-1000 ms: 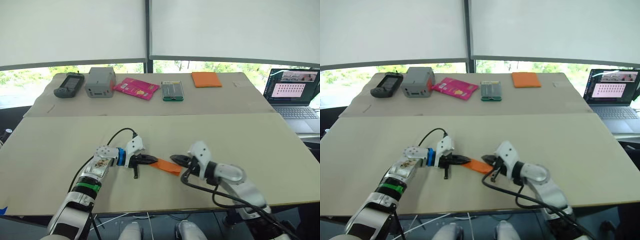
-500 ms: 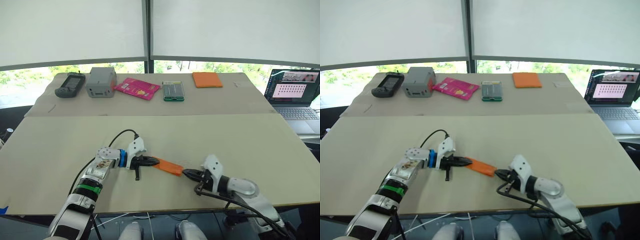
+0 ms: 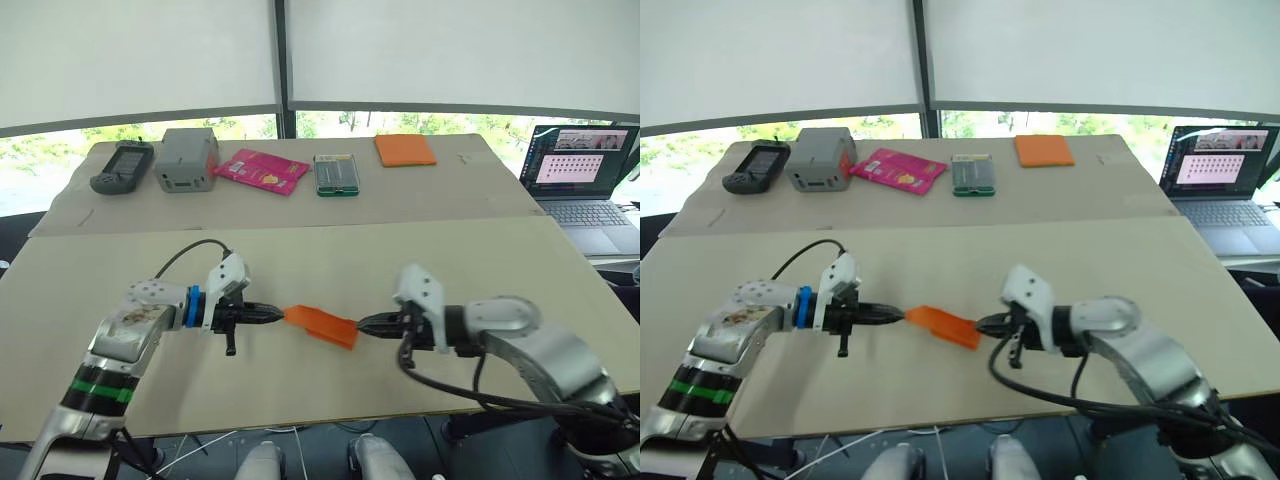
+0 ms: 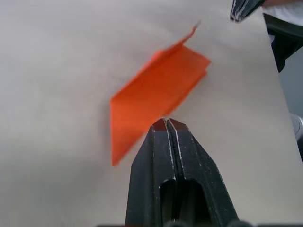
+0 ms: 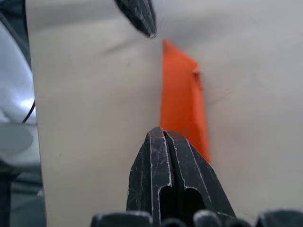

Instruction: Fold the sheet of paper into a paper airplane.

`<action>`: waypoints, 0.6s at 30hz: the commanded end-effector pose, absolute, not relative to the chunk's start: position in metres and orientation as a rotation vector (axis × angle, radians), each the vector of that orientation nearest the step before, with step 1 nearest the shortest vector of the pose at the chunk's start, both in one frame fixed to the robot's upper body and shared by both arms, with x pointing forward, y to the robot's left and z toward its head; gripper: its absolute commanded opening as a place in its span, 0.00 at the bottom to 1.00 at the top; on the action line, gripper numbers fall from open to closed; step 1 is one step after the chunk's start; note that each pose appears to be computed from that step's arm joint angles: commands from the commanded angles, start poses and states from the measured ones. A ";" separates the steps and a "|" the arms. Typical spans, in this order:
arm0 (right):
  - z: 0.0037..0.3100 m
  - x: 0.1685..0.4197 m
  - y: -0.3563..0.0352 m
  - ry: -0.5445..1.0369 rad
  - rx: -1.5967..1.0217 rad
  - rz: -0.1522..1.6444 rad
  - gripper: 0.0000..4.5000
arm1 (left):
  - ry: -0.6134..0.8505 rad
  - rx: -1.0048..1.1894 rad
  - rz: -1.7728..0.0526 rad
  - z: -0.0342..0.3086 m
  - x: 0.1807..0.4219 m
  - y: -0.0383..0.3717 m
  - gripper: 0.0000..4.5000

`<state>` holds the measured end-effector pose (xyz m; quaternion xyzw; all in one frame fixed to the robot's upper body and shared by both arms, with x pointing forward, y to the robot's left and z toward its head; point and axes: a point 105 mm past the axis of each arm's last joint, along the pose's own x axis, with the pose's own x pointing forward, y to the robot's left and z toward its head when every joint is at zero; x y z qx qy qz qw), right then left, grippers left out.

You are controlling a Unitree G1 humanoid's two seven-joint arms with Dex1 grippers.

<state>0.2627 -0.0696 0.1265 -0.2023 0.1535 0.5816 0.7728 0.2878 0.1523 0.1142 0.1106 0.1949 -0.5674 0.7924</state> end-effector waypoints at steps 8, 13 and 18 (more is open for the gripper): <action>0.136 0.325 -0.058 0.273 -0.501 1.127 0.01 | 0.355 0.222 -1.119 0.127 0.269 0.159 0.00; 0.129 0.345 -0.065 0.282 -0.540 1.119 0.01 | 0.331 0.213 -1.110 0.131 0.270 0.154 0.00; 0.170 0.346 -0.069 0.184 -0.441 1.151 0.01 | 0.197 0.191 -1.066 0.156 0.278 0.164 0.00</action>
